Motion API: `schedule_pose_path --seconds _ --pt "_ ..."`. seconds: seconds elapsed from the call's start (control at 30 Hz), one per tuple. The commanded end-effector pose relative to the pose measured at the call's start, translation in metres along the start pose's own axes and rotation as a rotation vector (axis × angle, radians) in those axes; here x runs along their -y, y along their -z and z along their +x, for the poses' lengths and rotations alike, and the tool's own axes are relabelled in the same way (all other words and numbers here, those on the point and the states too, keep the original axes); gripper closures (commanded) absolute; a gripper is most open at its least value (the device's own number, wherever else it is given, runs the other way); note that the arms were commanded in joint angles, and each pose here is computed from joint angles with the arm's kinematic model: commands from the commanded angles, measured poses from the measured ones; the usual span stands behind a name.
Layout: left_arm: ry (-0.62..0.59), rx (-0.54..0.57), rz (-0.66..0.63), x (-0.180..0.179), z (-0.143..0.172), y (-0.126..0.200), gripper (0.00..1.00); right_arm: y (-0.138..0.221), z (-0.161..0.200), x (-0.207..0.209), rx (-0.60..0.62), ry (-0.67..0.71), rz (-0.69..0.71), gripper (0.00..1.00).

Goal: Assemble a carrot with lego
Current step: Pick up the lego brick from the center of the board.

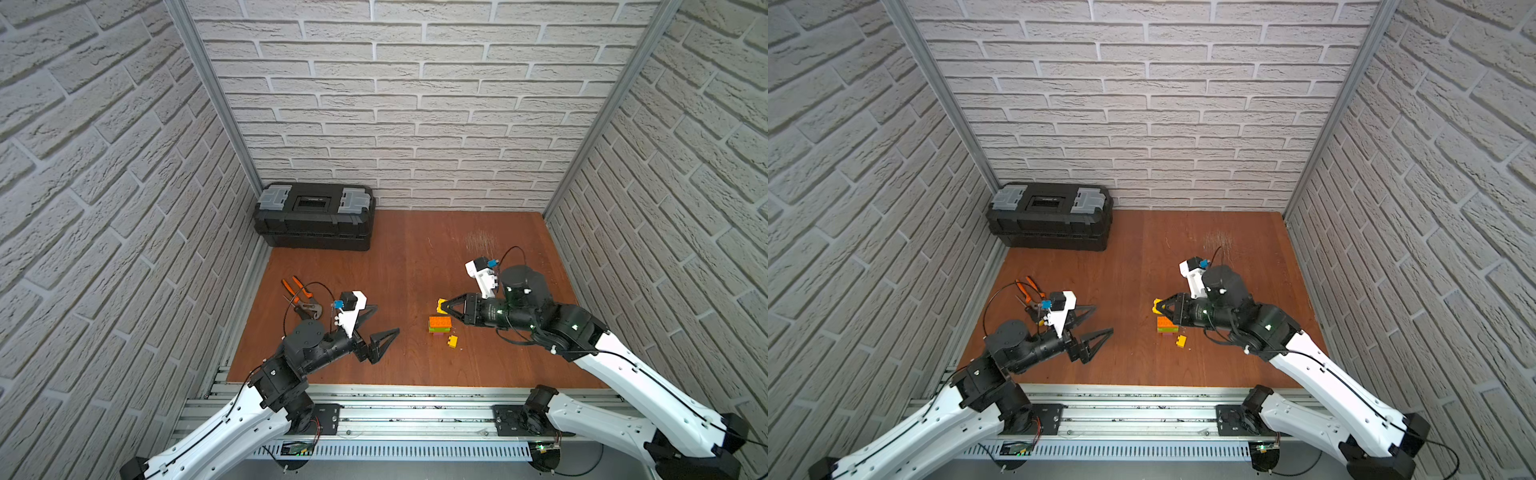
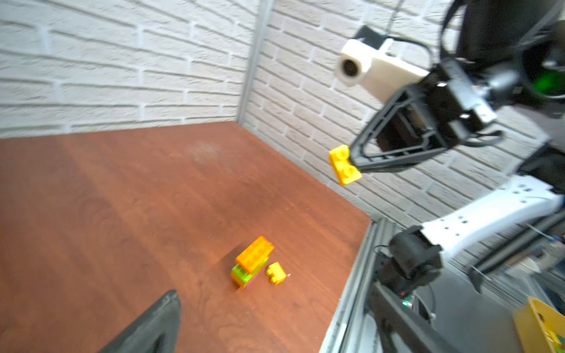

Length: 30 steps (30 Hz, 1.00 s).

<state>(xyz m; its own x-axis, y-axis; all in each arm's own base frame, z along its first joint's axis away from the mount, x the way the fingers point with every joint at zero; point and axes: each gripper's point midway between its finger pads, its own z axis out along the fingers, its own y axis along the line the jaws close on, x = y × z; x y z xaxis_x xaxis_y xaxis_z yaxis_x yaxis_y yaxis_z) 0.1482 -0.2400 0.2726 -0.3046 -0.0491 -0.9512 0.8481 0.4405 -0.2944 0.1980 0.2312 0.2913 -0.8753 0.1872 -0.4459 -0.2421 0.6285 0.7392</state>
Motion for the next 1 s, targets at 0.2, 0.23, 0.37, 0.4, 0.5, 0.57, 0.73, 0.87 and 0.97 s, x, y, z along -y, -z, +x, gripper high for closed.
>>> schedule_pose_path --seconds 0.2,0.23,0.37,0.4,0.5,0.57,0.73,0.87,0.97 --pt "-0.366 0.023 0.162 0.056 -0.044 -0.032 0.02 0.0 0.013 -0.069 -0.181 -0.019 -0.352 0.98" --pt "-0.372 0.029 0.166 0.057 -0.046 -0.034 0.02 0.001 0.014 -0.071 -0.187 -0.023 -0.374 0.98" --pt "-0.387 0.027 0.169 0.057 -0.044 -0.04 0.02 0.009 0.017 -0.079 -0.184 -0.022 -0.432 0.98" --pt "-0.392 0.024 0.17 0.057 -0.042 -0.041 0.02 0.01 0.02 -0.082 -0.197 -0.026 -0.455 0.98" --pt "-0.405 0.034 0.17 0.059 -0.045 -0.042 0.02 0.007 0.032 -0.084 -0.256 -0.036 -0.477 0.98" --pt "-0.416 0.049 0.18 0.063 -0.05 -0.042 0.02 0.004 0.041 -0.086 -0.284 -0.025 -0.49 0.98" --pt "-0.438 0.054 0.244 0.081 -0.055 -0.035 0.1 0.0 0.052 -0.082 -0.314 -0.022 -0.49 0.98" --pt "-0.452 0.055 0.3 0.094 -0.055 -0.026 0.19 0.001 0.054 -0.082 -0.319 -0.007 -0.492 0.98" --pt "-0.458 0.049 0.324 0.101 -0.05 -0.021 0.29 0.001 0.054 -0.081 -0.322 0.004 -0.486 0.98"
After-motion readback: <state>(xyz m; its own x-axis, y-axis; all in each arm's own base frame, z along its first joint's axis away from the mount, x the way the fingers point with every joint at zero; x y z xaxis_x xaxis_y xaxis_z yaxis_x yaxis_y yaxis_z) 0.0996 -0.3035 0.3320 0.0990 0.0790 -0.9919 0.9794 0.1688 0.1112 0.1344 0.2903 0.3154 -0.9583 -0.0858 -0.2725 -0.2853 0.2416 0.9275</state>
